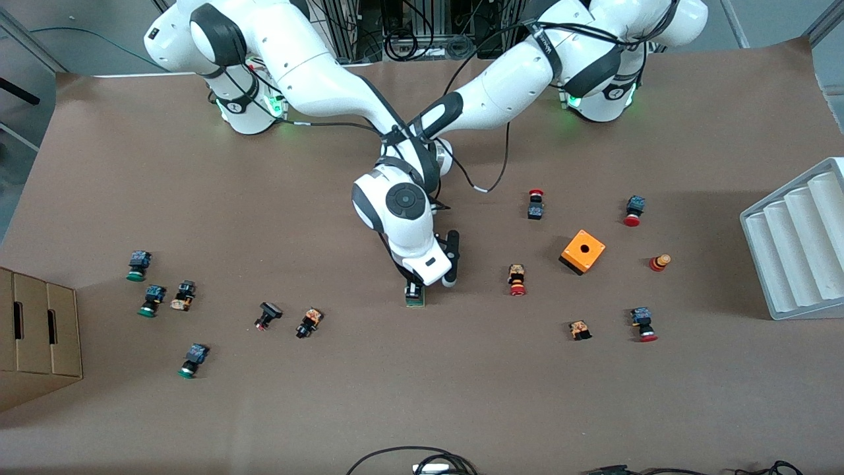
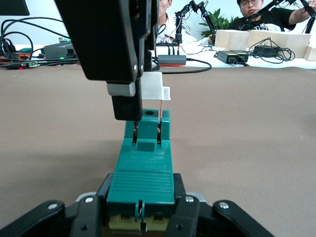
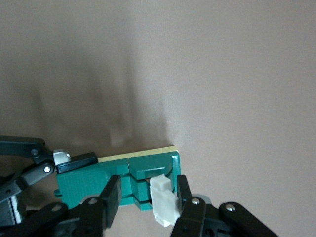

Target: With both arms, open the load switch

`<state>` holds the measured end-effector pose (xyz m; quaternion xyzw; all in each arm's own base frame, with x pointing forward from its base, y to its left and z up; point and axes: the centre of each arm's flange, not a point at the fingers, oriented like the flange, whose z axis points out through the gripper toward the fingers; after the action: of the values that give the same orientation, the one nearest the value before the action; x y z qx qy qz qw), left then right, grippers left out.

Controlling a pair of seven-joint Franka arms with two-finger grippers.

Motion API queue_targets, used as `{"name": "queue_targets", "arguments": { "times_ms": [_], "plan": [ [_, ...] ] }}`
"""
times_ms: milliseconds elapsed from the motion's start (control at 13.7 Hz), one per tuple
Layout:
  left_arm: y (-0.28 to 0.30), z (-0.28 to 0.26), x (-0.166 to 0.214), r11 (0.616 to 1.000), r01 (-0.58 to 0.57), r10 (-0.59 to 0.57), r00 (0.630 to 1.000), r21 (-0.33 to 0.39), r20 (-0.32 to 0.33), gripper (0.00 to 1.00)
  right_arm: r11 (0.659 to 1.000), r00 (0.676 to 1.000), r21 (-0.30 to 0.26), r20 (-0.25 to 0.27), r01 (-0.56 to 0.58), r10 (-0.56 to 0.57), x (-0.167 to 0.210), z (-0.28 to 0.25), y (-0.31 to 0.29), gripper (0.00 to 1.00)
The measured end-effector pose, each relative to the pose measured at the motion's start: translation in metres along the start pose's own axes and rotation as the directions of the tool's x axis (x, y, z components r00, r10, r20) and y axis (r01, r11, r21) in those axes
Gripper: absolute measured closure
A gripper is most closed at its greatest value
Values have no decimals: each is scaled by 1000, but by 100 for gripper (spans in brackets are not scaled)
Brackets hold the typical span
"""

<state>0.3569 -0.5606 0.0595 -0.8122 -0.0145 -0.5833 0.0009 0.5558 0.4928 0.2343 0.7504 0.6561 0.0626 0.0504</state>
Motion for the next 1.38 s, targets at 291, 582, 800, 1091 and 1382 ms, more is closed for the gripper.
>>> {"name": "queue_targets", "arguments": {
  "times_ms": [291,582,800,1091,1382],
  "plan": [
    [0,0,0,1000,0,0,1000,0,0,51,1000,1000,6,4,-2,2,-3,0,-2,47],
    [0,0,0,1000,0,0,1000,0,0,51,1000,1000,11,2,-3,3,-4,-2,-3,47],
    [0,0,0,1000,0,0,1000,0,0,51,1000,1000,16,2,-4,4,-5,-4,-5,47],
    [0,0,0,1000,0,0,1000,0,0,51,1000,1000,17,1,-4,4,-5,-5,-5,47],
    [0,0,0,1000,0,0,1000,0,0,51,1000,1000,17,0,-5,5,-6,-6,-5,47]
  ]
}}
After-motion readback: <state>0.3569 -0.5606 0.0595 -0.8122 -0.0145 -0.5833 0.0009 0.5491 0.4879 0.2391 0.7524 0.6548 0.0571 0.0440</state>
